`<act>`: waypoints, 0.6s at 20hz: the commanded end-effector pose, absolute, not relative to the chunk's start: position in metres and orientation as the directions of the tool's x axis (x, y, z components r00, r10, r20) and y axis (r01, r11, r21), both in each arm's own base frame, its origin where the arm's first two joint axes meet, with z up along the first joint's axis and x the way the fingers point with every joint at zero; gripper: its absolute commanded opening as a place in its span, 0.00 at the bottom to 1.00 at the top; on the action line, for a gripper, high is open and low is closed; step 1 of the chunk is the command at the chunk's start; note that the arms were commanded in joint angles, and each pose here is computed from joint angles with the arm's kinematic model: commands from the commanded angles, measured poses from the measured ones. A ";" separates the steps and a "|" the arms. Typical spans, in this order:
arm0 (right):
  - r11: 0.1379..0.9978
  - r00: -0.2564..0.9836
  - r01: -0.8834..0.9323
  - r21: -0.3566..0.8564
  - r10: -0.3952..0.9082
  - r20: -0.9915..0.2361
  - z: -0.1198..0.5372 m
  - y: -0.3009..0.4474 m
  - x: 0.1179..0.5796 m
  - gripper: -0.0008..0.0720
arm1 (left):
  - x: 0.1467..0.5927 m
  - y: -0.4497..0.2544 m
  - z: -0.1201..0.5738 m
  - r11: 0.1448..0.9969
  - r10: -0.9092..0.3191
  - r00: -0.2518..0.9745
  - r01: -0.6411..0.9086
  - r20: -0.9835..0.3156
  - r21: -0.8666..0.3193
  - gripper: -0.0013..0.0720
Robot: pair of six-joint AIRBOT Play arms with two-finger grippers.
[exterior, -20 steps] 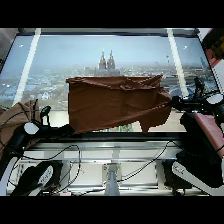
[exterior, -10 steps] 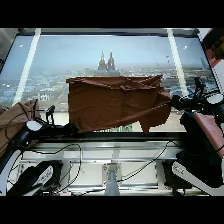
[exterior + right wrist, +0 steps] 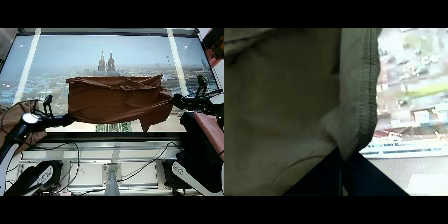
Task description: Fold the clothes and pants, and hang the long-sleeved shirts on hangers.
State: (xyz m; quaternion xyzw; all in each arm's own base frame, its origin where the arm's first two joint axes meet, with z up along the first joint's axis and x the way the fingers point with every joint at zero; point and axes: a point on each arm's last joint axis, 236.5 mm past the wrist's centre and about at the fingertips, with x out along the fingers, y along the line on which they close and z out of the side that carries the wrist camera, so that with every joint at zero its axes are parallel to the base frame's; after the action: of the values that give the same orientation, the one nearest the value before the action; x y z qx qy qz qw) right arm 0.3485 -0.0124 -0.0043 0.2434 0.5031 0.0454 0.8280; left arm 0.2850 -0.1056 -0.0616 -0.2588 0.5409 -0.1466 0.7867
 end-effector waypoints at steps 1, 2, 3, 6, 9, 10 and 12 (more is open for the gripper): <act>0.890 0.549 0.129 0.438 0.304 -0.778 0.026 -0.010 0.345 0.03 | 0.329 -0.101 -0.006 0.834 -0.493 0.505 0.044 -0.708 -0.549 0.06; 0.895 0.569 0.111 0.433 0.300 -0.766 0.038 -0.008 0.342 0.03 | 0.340 -0.100 0.019 0.837 -0.490 0.551 0.081 -0.676 -0.540 0.06; 0.901 0.596 0.092 0.425 0.292 -0.748 0.052 -0.006 0.339 0.03 | 0.348 -0.099 0.044 0.840 -0.486 0.595 0.116 -0.641 -0.529 0.06; 0.903 0.704 0.073 0.424 0.254 -0.663 0.105 -0.002 0.330 0.03 | 0.360 -0.096 0.132 0.856 -0.466 0.727 0.226 -0.504 -0.465 0.06; 0.897 0.833 0.024 0.442 0.226 -0.505 0.184 0.010 0.313 0.03 | 0.350 -0.079 0.212 0.907 -0.383 0.855 0.278 -0.348 -0.316 0.06; 0.899 0.870 -0.006 0.437 0.220 -0.441 0.213 0.015 0.304 0.03 | 0.343 -0.074 0.237 0.920 -0.355 0.891 0.279 -0.283 -0.275 0.06; 0.910 0.930 -0.063 0.409 0.203 -0.307 0.271 0.026 0.279 0.03 | 0.321 -0.064 0.293 0.935 -0.301 0.948 0.272 -0.107 -0.226 0.06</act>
State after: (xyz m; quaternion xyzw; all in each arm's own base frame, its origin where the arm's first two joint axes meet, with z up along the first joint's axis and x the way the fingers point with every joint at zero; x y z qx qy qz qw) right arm 0.3108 0.0102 0.2002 0.2037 0.2660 0.0584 0.9404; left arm 0.3454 -0.0802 0.2143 -0.1359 0.1964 -0.1736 0.9554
